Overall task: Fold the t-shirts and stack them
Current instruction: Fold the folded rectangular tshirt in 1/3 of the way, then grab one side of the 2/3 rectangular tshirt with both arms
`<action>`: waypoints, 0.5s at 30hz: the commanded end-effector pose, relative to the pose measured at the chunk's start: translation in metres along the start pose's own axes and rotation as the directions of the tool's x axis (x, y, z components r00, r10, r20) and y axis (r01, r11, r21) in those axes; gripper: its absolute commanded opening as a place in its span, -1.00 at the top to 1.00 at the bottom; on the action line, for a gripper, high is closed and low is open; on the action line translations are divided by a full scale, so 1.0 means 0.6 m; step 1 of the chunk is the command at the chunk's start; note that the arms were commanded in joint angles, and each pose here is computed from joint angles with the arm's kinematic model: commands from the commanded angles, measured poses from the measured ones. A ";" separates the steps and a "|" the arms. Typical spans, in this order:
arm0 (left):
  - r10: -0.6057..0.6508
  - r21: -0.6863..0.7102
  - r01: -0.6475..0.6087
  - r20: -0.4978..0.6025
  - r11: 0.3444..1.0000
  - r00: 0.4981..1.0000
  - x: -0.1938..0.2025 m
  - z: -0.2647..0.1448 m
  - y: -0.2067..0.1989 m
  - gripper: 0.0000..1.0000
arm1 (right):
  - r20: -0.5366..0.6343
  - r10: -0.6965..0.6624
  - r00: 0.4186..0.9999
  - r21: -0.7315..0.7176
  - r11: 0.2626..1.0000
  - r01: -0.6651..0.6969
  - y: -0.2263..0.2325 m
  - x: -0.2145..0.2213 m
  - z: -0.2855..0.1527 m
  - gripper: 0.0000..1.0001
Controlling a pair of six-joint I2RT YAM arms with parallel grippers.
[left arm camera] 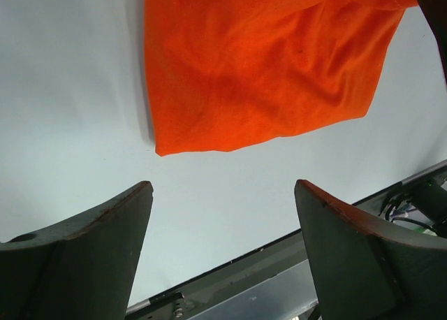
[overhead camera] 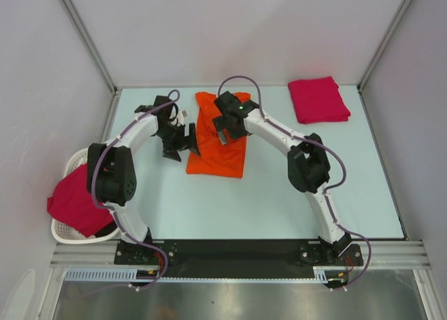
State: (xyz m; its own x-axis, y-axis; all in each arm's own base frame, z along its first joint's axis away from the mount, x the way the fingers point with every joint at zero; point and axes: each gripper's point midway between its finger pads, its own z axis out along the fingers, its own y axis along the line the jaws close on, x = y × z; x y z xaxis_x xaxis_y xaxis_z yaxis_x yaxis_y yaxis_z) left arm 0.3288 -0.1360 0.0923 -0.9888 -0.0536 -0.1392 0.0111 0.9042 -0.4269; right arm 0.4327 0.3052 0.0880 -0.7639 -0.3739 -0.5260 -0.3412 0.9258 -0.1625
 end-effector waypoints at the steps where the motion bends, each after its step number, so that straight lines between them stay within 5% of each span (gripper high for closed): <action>1: -0.032 0.041 0.033 -0.031 0.999 0.999 0.006 0.015 0.001 -0.78 | -0.092 0.202 0.975 -0.174 0.961 -0.216 -0.019 0.023 -0.087 -0.99; 7: -0.141 0.057 0.142 -0.028 0.988 0.990 0.017 0.029 0.031 -0.78 | -0.235 0.400 0.886 -0.329 0.825 -0.460 -0.065 0.117 -0.123 -0.94; 9: -0.184 0.102 0.186 -0.028 0.977 0.983 0.016 0.029 0.033 -0.78 | -0.359 0.451 0.817 -0.408 0.712 -0.572 -0.046 0.169 -0.126 -0.90; 15: -0.259 0.087 0.261 -0.034 0.961 0.965 0.024 0.040 0.079 -0.77 | -0.494 0.532 0.687 -0.512 0.461 -0.725 -0.025 0.212 -0.122 -0.82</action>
State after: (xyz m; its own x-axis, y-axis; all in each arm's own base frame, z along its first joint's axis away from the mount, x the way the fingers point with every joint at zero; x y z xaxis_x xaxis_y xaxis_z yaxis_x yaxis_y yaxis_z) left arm 0.3118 -0.1080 0.0525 -0.9736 -0.2283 0.0066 -0.2030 0.8513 -0.4838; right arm 0.3143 0.1963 0.0688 -0.9707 0.1893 -0.1482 0.0919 0.8618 0.4989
